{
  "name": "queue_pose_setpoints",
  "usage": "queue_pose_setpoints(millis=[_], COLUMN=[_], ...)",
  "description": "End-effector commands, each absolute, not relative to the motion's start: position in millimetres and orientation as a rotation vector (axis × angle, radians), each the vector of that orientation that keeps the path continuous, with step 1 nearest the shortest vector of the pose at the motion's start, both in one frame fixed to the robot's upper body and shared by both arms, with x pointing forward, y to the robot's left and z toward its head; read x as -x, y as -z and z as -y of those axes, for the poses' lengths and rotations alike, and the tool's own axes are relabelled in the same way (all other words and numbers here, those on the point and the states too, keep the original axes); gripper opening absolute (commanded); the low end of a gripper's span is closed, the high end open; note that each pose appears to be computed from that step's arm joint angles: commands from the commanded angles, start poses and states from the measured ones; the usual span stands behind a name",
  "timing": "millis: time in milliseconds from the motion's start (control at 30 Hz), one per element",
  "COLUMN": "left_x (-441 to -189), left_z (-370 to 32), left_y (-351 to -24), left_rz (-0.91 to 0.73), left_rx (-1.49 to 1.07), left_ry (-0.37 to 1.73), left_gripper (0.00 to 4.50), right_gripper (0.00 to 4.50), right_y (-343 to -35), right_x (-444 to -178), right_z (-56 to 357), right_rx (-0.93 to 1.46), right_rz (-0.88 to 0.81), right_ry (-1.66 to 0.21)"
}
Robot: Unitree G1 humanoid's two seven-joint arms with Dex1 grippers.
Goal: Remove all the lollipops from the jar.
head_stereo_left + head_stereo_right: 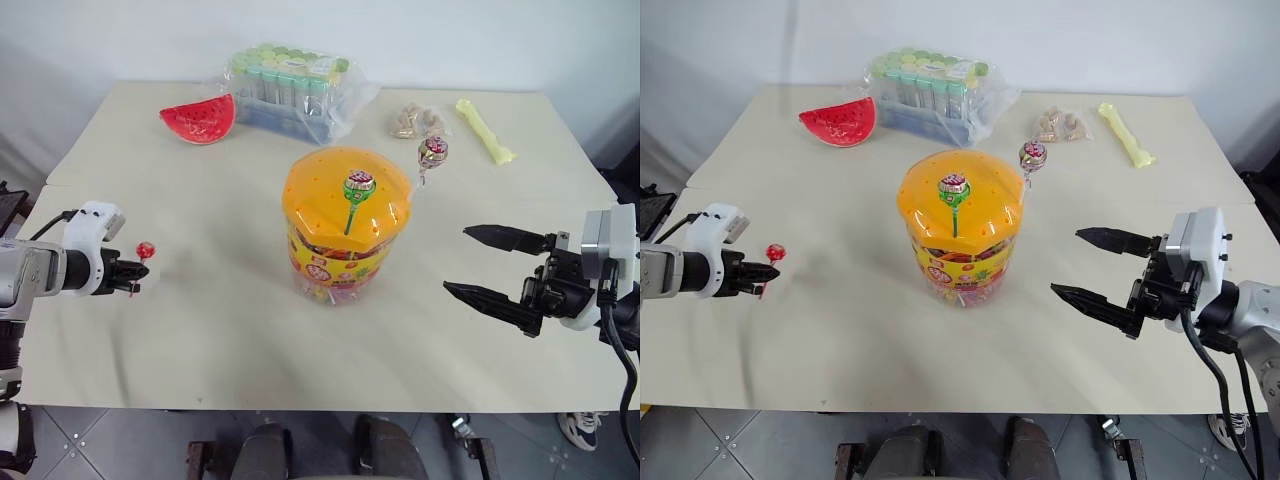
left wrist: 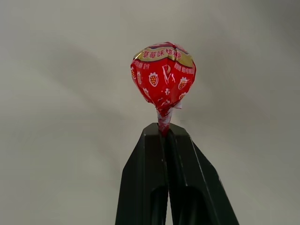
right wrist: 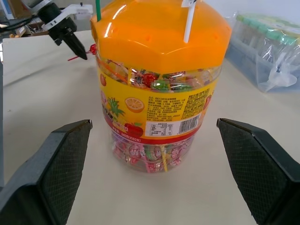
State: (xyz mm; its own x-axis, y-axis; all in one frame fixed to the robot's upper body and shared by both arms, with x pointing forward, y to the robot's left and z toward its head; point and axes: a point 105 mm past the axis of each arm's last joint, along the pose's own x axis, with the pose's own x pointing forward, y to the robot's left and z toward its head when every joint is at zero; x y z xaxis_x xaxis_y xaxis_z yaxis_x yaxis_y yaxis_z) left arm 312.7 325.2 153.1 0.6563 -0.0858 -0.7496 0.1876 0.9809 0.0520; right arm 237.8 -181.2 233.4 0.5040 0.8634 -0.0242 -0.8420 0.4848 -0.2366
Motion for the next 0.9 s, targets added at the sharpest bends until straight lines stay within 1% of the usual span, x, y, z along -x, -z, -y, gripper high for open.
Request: queue_pose_setpoints(millis=[33, 100, 300, 400, 467, 600, 667, 733, 800, 867, 900], left_x=[-311, -312, -314, -315, -315, -313, -315, -315, -311, -305, -300], left_z=[-341, -342, -335, -323, -317, -299, -283, -249, -227, -198, -191], left_y=[-154, -156, -174, -201, -213, -244, -261, -285, -300, -321, -328], left_rz=[-0.874, -0.881, -0.853, -0.793, -0.774, -0.702, -0.624, -0.455, -0.349, -0.107, -0.012], left_rx=[-0.126, -0.118, -0.140, -0.170, -0.186, -0.232, -0.246, -0.223, -0.187, -0.147, -0.133], left_ry=[0.067, 0.055, 0.090, 0.173, 0.214, 0.329, 0.422, 0.632, 0.784, 1.018, 1.100], left_gripper=[0.51, 1.02, 2.86, 3.83, 4.42, 4.47, 4.47, 4.47, 4.47, 4.47, 4.47], right_gripper=[4.50, 4.50, 4.50, 4.50, 4.50, 4.50, 4.50, 4.50, 4.50, 4.50, 4.50], right_y=[-238, -238, -240, -242, -243, -248, -249, -250, -251, -255, -256], right_x=[-237, -238, -239, -241, -242, -245, -245, -244, -243, -240, -239], right_z=[180, 180, 183, 188, 192, 199, 201, 203, 204, 203, 202], right_rx=[0.245, 0.247, 0.263, 0.285, 0.298, 0.322, 0.328, 0.331, 0.333, 0.327, 0.323], right_rz=[0.136, 0.135, 0.131, 0.123, 0.119, 0.118, 0.117, 0.116, 0.115, 0.126, 0.131], right_ry=[-1.045, -1.045, -1.040, -1.029, -1.026, -1.013, -1.008, -1.007, -1.012, -1.023, -1.029])
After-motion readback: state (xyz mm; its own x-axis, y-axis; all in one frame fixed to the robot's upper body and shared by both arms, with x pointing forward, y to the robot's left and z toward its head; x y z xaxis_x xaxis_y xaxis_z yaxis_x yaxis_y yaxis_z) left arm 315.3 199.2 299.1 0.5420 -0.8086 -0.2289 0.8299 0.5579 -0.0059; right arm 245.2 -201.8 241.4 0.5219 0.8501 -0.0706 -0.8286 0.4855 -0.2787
